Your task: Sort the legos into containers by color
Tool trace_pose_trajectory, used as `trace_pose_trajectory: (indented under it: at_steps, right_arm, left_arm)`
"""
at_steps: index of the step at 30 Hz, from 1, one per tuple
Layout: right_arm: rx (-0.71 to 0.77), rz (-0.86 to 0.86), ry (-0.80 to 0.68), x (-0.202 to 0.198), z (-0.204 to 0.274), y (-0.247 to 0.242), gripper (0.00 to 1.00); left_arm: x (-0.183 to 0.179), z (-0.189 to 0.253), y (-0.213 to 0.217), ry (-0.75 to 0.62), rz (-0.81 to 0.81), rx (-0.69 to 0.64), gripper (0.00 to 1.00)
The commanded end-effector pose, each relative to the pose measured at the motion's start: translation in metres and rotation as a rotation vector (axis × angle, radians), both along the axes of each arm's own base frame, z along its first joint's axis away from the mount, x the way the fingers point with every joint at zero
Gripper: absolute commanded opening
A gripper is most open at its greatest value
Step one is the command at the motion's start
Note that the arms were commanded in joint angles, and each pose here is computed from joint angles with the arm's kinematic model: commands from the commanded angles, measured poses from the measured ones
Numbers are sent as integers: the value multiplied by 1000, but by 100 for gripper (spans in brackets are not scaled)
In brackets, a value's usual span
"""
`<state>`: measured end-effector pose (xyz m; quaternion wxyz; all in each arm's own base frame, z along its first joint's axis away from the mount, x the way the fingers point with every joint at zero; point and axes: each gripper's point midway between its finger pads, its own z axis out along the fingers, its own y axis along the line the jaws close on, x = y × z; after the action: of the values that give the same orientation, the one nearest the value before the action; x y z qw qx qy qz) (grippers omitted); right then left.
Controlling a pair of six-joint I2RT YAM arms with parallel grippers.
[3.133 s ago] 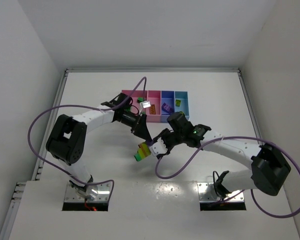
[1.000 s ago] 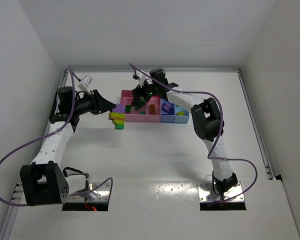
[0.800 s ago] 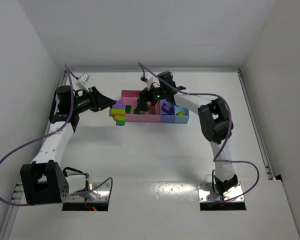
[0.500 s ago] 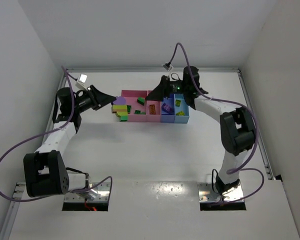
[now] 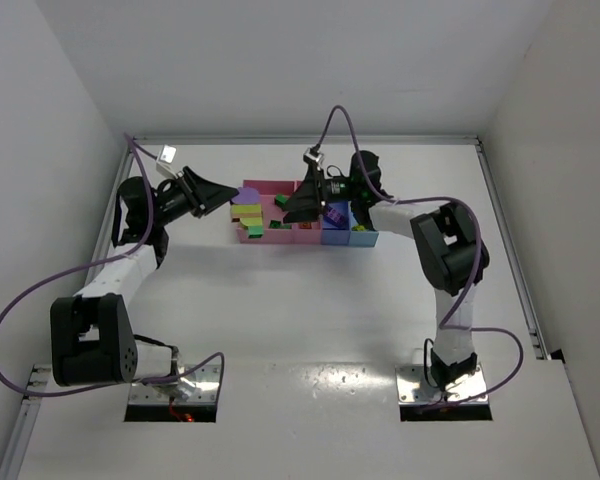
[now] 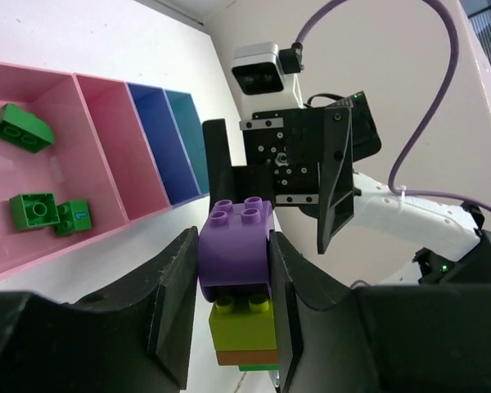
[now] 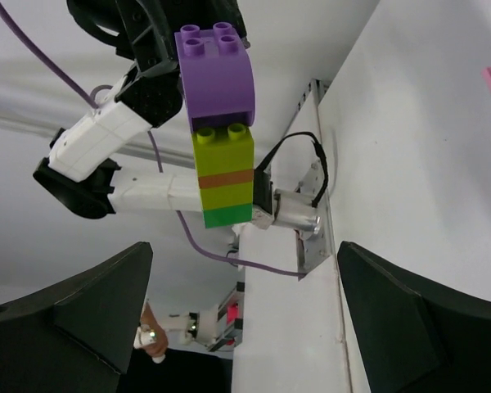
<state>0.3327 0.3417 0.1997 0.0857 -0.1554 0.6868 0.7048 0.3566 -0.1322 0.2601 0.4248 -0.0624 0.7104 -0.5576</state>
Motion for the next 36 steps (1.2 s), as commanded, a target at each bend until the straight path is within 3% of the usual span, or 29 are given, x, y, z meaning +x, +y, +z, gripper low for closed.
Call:
trace_pose_trajectory:
  at_steps: [1, 4, 11, 15, 32, 36]
  right_arm:
    - [67, 23, -89, 2, 35, 13, 95]
    - [82, 41, -100, 2, 41, 26, 95]
    - [103, 83, -130, -8, 44, 47, 71]
    - [103, 92, -131, -12, 40, 55, 63]
    - [104, 72, -149, 1, 42, 67, 56]
    - [110, 72, -160, 2, 46, 67, 46]
  left_arm:
    - [1, 22, -4, -73, -15, -13, 0]
    - [1, 22, -4, -73, -15, -13, 0]
    - [1, 22, -4, -66, -15, -19, 0]
    - [1, 26, -4, -75, -15, -18, 0]
    - [-2, 27, -10, -86, -25, -18, 0]
    - [-4, 26, -10, -86, -25, -18, 0]
